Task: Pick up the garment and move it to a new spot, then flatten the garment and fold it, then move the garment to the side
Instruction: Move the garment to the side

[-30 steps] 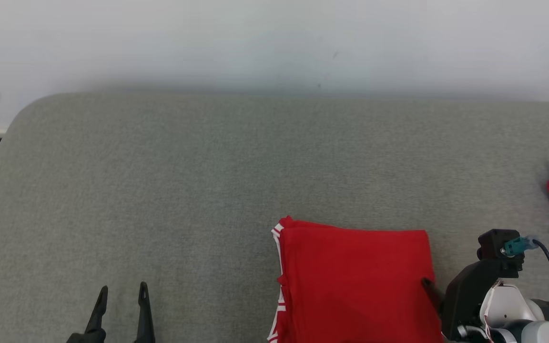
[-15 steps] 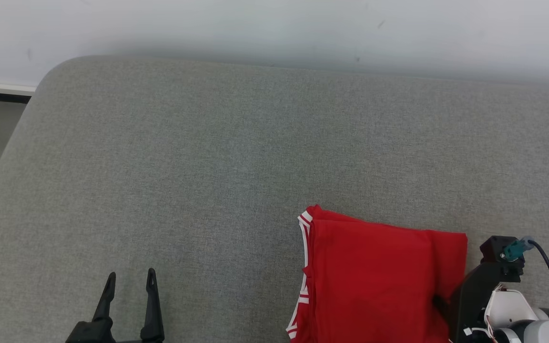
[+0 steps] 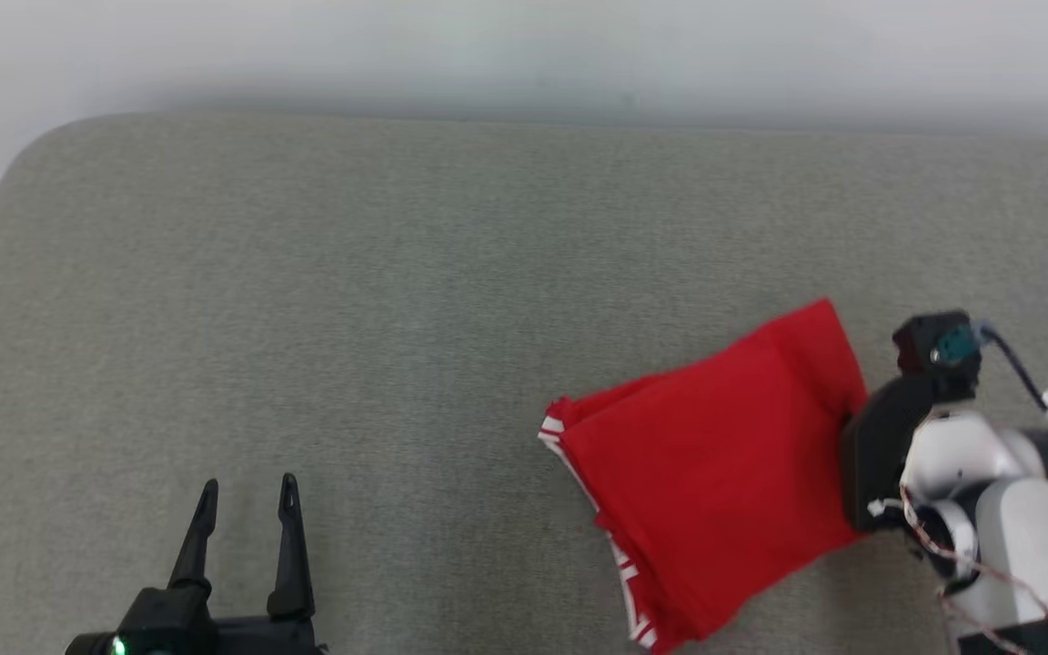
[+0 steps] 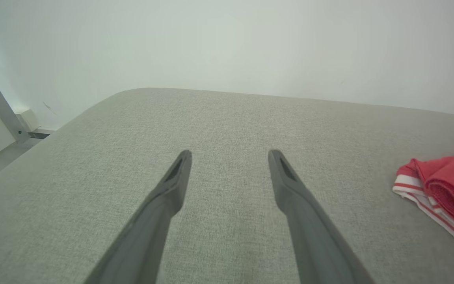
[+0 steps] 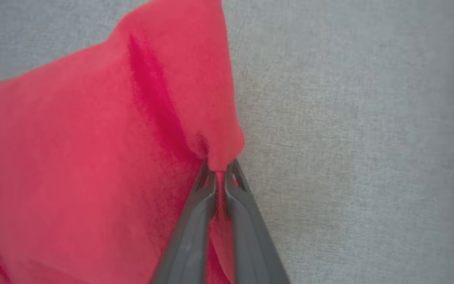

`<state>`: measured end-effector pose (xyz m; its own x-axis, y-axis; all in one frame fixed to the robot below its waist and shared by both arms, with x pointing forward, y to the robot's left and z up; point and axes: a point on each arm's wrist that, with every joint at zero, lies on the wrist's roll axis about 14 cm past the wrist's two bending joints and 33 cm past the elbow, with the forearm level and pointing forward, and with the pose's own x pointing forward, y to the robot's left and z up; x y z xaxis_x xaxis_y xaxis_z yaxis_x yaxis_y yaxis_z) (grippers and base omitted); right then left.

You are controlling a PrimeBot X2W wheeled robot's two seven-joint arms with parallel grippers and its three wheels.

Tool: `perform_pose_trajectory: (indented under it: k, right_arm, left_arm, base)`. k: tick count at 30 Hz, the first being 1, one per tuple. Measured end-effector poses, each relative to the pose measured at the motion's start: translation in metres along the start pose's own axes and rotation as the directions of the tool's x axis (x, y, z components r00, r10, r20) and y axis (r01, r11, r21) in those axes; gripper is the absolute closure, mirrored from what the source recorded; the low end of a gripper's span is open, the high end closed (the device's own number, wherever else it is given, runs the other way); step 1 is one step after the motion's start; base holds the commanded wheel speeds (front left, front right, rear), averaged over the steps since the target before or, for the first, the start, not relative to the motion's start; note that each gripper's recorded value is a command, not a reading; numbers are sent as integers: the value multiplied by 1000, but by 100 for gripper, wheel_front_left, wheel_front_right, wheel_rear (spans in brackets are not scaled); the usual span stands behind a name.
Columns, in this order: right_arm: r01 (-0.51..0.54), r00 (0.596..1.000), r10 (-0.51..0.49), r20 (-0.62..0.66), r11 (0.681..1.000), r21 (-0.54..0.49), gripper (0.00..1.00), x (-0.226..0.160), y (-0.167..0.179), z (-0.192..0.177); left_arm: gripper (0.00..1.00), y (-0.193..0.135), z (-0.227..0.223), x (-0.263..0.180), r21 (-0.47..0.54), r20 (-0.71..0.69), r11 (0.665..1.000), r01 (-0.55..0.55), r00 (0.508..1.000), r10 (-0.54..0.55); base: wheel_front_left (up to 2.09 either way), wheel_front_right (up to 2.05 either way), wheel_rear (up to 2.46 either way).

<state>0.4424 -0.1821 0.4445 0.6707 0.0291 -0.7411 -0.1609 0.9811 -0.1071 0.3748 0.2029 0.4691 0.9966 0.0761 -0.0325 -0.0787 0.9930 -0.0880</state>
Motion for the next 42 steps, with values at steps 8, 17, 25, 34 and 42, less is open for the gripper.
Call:
perform_pose_trajectory:
  k: [8,17,25,34,42]
  right_arm:
    - [167,984,-164,63,985,-45,100,-23,-72,41]
    - [378,924,-377,61,926,6,100,-68,-164,53]
    - [509,857,-514,35,856,93,100,-73,-230,53]
    - [696,717,-693,-69,709,114,100,-73,-295,14]
    - [768,641,-768,-4,641,15,23,-59,-316,-1]
  left_arm:
    - [0,-41,10,23,-6,42,991,131,991,-131]
    - [0,-93,6,49,0,53,958,288,956,-287]
    - [0,-116,-15,71,34,20,925,378,925,-379]
    - [0,-115,-37,89,65,-12,910,409,912,-409]
    - [0,-108,-46,97,82,-24,913,401,916,-400]
  base:
    - [0,0,0]
    - [0,0,0]
    - [0,0,0]
    - [0,0,0]
    - [0,0,0]
